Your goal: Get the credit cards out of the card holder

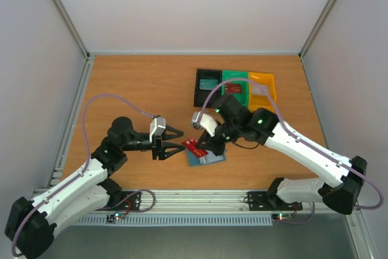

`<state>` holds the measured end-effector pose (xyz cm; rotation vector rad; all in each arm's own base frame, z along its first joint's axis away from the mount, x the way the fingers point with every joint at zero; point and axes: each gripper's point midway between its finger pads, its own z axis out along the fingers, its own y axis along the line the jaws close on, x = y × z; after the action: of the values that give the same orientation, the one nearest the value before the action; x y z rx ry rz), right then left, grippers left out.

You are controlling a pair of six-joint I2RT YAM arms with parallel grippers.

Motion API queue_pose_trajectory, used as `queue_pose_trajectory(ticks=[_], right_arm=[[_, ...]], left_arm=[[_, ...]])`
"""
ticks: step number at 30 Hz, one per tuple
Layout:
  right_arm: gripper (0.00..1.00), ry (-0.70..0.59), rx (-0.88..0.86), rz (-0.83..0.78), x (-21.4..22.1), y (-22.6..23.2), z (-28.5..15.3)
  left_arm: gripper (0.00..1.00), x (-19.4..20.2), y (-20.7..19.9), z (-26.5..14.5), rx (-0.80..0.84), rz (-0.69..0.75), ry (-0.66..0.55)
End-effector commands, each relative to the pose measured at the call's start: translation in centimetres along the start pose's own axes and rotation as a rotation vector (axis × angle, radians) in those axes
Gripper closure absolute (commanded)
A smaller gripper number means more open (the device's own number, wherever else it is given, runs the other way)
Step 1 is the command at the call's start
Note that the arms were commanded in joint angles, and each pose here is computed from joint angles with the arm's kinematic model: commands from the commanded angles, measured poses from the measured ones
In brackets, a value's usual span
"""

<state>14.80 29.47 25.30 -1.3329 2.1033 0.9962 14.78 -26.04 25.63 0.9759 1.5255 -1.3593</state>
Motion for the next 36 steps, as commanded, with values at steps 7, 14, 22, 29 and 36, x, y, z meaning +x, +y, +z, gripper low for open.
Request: queue_pose_trajectory(ticks=[7,14,22,29,36], right_arm=[[0.99,0.396,0.140,-0.270,4.1,0.7,4.2],[0.99,0.343,0.090,-0.317,2.5,1.8,5.1],[0.99,0.273,0.086,-0.356,1.6,2.6,3.9],[0.69,0.133,0.215,-0.418,0.3,1.5,1.8],[0.33,-0.103,0.649,-0.540,-2.9,-3.3,-4.4]], left_arm=[[0.51,6.1,-2.9,0.0,0.171,0.195,0.232],[0.83,5.8,-2.1,0.5,0.111,0.184,0.202],[1.00,4.6,-1.5,0.8,0.074,0.183,0.156],[1.00,1.8,-0.2,1.0,-0.020,-0.019,0.053],[1.00,-3.1,6.0,-1.7,-0.289,-0.426,-0.194]])
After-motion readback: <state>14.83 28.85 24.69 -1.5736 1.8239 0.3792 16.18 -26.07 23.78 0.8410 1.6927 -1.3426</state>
